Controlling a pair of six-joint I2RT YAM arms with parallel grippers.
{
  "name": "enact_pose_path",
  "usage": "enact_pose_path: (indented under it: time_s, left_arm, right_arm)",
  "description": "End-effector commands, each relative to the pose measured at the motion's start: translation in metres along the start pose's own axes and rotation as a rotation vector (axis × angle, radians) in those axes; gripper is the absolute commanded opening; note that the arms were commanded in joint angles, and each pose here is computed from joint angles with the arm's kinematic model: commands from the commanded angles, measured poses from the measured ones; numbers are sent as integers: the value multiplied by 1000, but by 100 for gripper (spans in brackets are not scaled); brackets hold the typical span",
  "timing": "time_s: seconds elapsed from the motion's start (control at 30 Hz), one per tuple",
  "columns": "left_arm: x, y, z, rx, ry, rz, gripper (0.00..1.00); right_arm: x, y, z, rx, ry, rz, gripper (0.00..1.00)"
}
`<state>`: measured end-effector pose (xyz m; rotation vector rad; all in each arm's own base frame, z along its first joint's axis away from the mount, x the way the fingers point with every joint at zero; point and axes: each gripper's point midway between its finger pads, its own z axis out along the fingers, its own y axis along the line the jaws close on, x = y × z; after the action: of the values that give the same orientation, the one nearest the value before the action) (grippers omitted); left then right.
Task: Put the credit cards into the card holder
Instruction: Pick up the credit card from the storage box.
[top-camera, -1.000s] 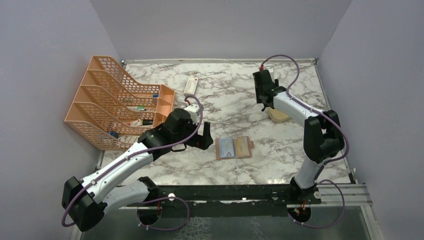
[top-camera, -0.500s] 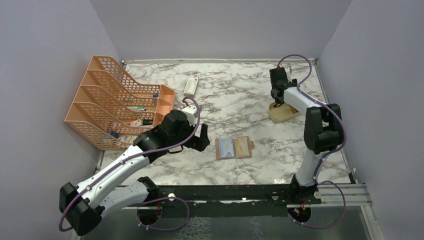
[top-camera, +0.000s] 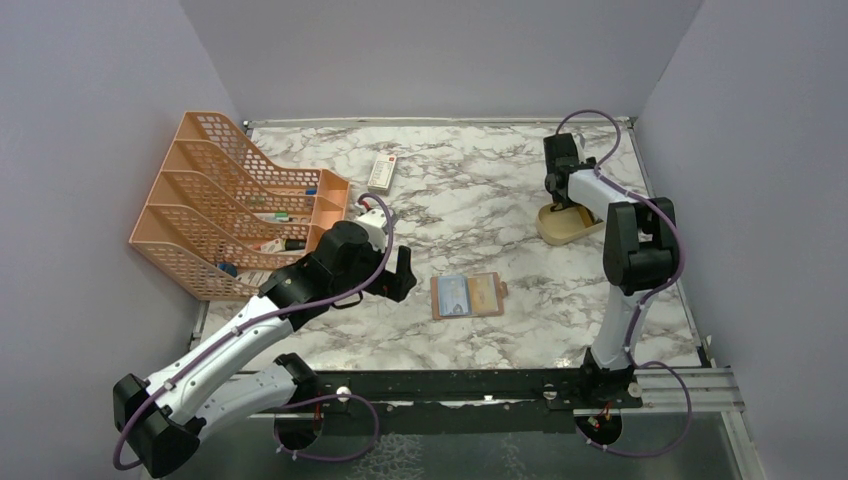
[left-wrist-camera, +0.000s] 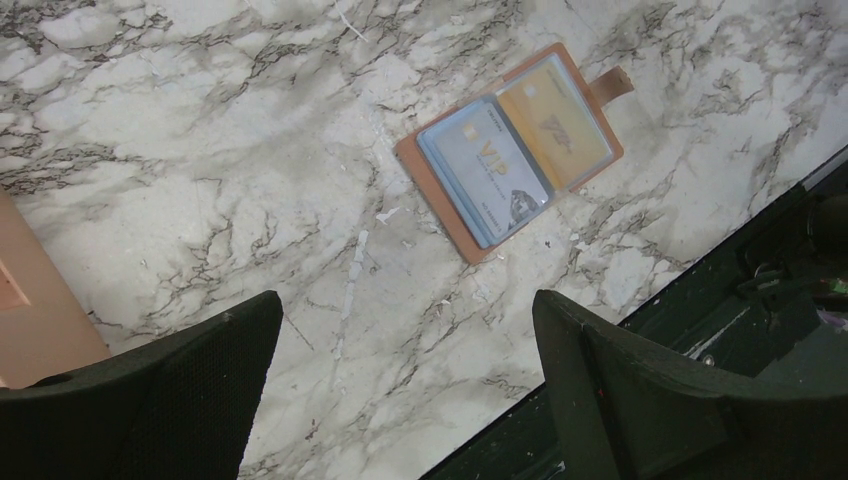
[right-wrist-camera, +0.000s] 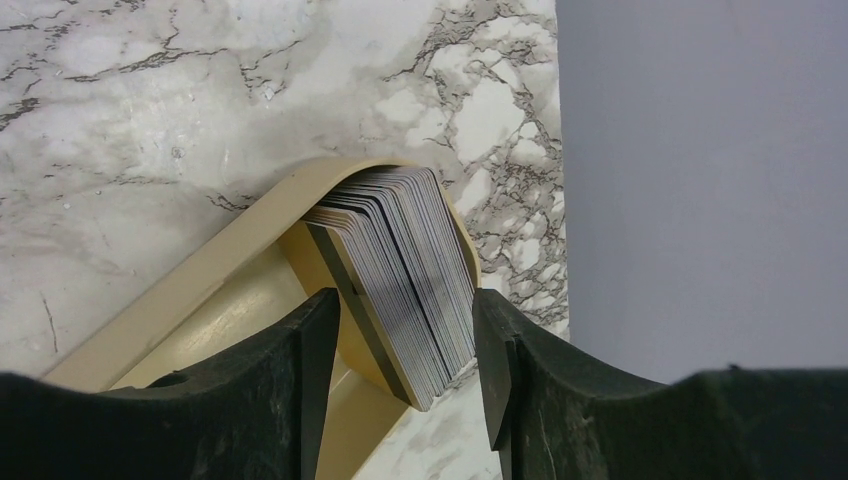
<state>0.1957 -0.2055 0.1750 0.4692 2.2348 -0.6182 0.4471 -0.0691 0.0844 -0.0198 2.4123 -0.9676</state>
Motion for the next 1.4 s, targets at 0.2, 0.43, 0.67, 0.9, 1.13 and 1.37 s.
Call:
enact_pose_path:
  time_s: [0.2,0.43,0.67,0.9,1.13,1.37]
  left_arm:
    - [-4,10,-8,-42,-41,14,99]
    - [-4,12,-8,-53,-41,12,99]
    - [-3,12,-8,-53,-39,12,99]
    - [-4,13,-8,-57,-44,10,99]
    - [-3,12,-8,-54,-42,8,99]
    - [-3,13,-7,-55,-38,10,99]
  right_arm:
    - [0,-9,7,36,2,12,49]
    - [-2,-13,10,21,-3,39,44]
    - [-6,-14,7,1,-16,57,36]
    - [-11,-15,5,-6,-24,68,29]
    - [-19,-22,-2,-14,-49,85,20]
    - [-24,-19,-11,-76,-49,104,13]
